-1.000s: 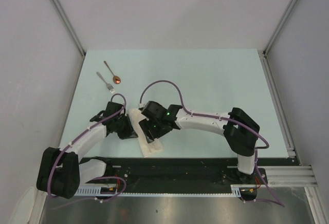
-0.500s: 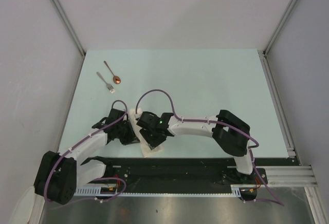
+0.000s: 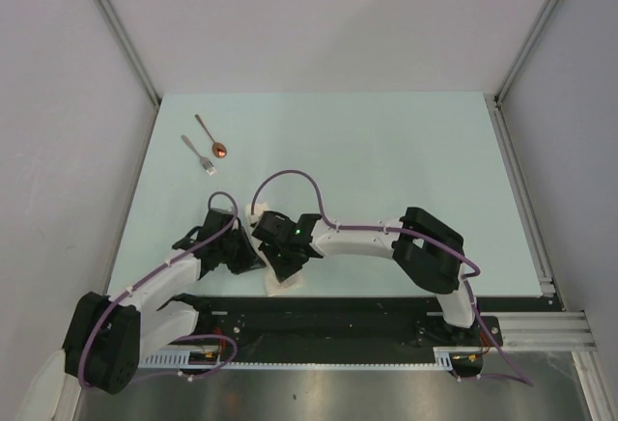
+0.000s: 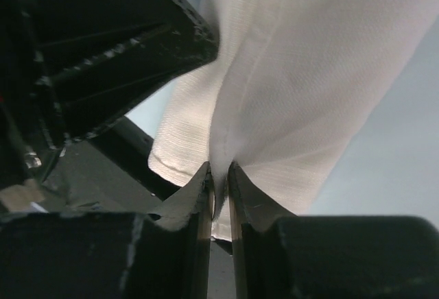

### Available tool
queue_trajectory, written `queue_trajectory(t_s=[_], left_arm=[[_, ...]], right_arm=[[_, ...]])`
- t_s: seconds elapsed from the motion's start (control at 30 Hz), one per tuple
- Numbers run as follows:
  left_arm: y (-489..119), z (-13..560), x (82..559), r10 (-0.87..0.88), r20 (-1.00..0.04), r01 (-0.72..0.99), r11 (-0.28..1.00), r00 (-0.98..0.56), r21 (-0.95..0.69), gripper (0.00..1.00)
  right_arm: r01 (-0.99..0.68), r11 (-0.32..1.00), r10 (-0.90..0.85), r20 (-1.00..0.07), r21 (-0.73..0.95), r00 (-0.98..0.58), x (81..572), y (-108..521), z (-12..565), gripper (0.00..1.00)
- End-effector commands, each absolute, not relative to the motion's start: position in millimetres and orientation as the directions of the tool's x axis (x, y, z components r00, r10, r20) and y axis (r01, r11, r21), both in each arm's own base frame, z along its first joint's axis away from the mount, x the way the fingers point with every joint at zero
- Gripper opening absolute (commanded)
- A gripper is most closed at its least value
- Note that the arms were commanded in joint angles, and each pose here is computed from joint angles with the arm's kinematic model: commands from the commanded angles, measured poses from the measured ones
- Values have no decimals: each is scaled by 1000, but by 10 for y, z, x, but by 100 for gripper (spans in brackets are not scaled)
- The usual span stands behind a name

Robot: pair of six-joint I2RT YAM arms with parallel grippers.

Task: Fold the napkin into a case and place the utensils inside
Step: Smooth out the smaller rectangle-folded napkin at the center of the board.

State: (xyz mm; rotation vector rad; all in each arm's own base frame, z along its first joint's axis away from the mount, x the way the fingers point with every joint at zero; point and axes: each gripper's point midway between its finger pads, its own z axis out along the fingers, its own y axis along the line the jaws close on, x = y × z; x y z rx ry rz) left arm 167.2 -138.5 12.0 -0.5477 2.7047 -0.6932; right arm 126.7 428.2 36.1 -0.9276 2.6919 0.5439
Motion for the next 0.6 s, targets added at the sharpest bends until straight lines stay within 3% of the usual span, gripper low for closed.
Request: queue_trajectory(t_s=[0.0, 0.1, 0.13, 0.23, 0.57], left_arm=[[-1334, -37, 1549, -432, -171, -313, 827, -886, -467, 0], [-1324, 27, 1583, -436, -191, -309, 829, -880, -467, 0], [-1319, 60, 1604, -440, -201, -308, 828, -875, -468, 0], [-1301, 153, 1639, -444, -224, -303, 830, -868, -469, 0], [-1302, 322, 1707, -442, -250, -291, 833, -862, -470, 0]], right_arm=[[-605, 686, -490, -359, 404, -795, 1200, 4543, 603, 19], [-600, 693, -487, -355, 400, -798, 1203, 4550, 562, 24], [-598, 700, -488, -350, 390, -799, 1209, 4528, 547, 34], [-595, 726, -483, -361, 344, -798, 1273, 4436, 568, 47], [-612, 778, -505, -436, 146, -745, 1524, 4166, 1021, 60]])
